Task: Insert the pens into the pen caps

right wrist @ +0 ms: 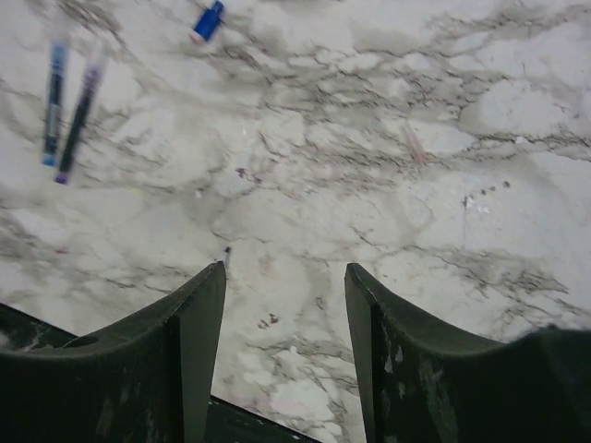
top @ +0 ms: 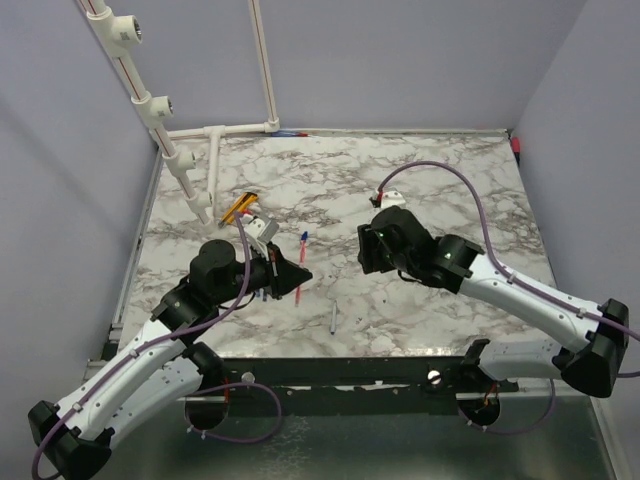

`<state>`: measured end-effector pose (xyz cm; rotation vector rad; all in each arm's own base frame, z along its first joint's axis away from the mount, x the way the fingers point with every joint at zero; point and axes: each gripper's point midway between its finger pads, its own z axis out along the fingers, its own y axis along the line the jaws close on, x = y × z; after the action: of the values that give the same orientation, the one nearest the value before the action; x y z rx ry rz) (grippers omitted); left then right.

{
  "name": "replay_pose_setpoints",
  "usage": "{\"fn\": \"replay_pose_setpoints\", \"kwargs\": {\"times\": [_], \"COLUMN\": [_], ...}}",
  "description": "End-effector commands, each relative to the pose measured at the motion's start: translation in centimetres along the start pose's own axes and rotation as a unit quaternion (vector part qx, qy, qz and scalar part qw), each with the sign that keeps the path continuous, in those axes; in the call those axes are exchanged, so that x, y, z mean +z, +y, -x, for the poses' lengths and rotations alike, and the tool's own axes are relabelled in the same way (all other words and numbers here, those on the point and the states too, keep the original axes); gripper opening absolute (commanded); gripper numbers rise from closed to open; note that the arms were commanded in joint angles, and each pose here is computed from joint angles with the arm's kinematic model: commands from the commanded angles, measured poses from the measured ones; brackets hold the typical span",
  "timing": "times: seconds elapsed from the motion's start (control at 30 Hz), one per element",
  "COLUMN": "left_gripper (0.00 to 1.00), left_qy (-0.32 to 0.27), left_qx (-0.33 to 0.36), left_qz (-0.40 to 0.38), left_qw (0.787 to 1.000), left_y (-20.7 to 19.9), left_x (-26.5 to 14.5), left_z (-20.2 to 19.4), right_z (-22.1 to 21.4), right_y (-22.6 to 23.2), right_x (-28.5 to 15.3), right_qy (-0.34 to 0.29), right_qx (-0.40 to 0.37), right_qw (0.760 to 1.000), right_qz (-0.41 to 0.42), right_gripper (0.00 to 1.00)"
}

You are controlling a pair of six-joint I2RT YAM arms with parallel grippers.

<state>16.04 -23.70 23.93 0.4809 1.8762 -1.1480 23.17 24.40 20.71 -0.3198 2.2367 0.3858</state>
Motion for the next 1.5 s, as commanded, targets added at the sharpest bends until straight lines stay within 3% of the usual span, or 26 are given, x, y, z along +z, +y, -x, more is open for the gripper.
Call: {"fn": "replay_pose_setpoints", "kwargs": {"times": [0.0, 0.6, 1.47], "left_gripper": [0.0, 0.0, 0.0], "left_qy": [0.0, 0.016, 0.019], "left_qx": [0.043, 0.052, 0.049], "left_qz": [0.014, 0.015, 0.02], "left_qw": [0.999, 0.998, 0.998], "left_y": [0.6, 1.3, 1.5], "left_x": [-0.7, -0.4, -0.2], "left_z": [0.1, -1.1, -1.3], "right_z": [-2.1, -3.9, -6.3], "right_y": [-3.3, -9.1, -11.8], "right_x": [1.1, 10.6, 17.2], "right_qy": [0.064, 0.192, 0.251], "right_qx": [-0.053, -0.033, -0.023], "right_qw": [0.994, 0.978, 0.965], "right_qz": [-0.067, -0.076, -0.075], "right_gripper": [0.57, 0.49, 0.41]}}
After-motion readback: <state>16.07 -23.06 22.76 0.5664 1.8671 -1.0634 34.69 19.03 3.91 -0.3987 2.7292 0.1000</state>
